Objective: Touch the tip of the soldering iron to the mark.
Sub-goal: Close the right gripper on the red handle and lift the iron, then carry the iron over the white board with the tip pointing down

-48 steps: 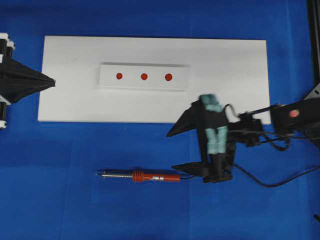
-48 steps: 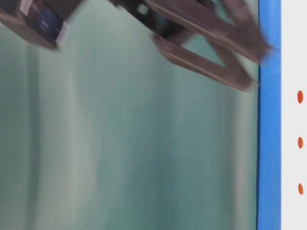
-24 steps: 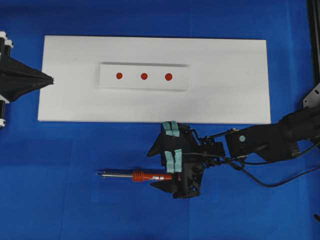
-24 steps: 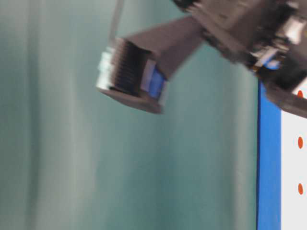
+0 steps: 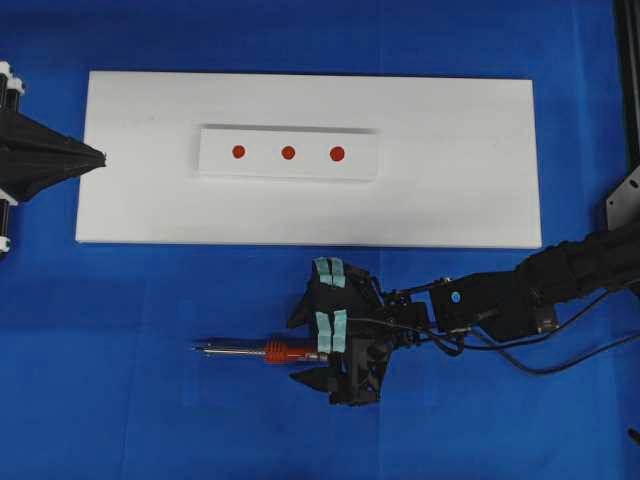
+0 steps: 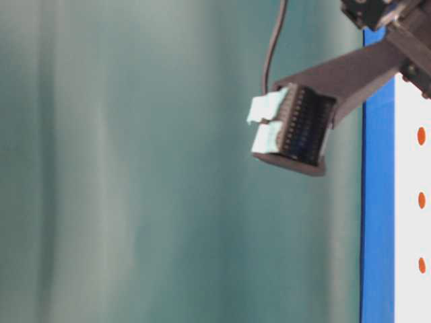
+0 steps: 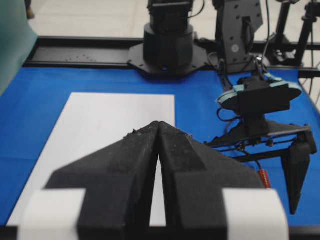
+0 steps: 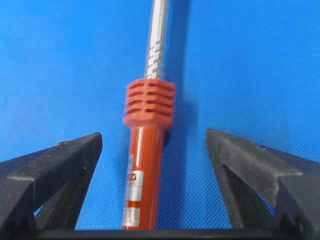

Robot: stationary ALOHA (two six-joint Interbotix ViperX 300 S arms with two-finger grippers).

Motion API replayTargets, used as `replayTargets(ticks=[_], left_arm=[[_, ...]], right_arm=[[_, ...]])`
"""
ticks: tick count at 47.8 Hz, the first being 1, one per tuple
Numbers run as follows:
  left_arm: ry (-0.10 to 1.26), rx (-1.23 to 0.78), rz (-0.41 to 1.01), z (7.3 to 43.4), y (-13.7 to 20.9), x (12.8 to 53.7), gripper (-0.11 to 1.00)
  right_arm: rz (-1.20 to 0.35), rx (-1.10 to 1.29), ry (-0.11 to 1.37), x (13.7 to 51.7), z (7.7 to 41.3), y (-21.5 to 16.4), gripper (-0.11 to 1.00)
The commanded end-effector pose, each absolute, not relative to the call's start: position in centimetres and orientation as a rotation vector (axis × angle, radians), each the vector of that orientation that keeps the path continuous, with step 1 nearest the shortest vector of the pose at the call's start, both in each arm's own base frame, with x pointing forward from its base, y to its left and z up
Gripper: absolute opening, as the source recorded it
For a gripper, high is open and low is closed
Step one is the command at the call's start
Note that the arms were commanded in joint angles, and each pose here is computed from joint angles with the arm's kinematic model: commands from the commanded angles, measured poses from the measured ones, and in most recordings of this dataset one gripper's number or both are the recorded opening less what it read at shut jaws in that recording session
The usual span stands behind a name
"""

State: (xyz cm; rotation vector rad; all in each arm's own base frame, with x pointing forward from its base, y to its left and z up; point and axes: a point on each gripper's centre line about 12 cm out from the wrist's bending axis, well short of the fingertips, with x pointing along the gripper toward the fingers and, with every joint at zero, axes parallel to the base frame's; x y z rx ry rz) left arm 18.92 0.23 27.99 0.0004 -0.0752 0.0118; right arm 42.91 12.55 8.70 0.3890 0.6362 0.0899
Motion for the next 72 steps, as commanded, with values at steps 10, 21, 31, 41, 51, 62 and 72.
replayTargets(ticks=[10, 21, 31, 41, 51, 62, 72], left_arm=[[-0.09, 0.002, 0.013, 28.4, 0.3, 18.9, 0.0], [-0.1, 0.001, 0.013, 28.5, 0.3, 18.7, 0.0], [-0.1, -0.001, 0.013, 28.5, 0.3, 18.7, 0.0], [-0.101, -0.002, 0.013, 28.6, 0.3, 18.7, 0.0], [-0.1, -0.004, 0.013, 28.5, 0.3, 18.7, 0.0], [-0.101, -0.005, 0.013, 28.6, 0.3, 18.7, 0.0], [-0.1, -0.004, 0.014, 28.5, 0.3, 18.6, 0.0]], right_arm=[[0.105, 0.371, 0.65, 43.4, 9.3, 13.1, 0.62], [0.109, 0.344, 0.683, 43.2, 9.1, 13.1, 0.07], [0.11, 0.344, 0.67, 43.3, 10.0, 12.9, 0.06], [0.099, 0.353, 0.688, 42.9, 13.0, 12.0, 0.06], [0.103, 0.315, 0.706, 41.5, 18.8, 10.5, 0.06], [0.108, 0.246, 0.716, 40.1, 24.9, 9.7, 0.06], [0.098, 0.214, 0.736, 39.7, 27.4, 9.4, 0.06]])
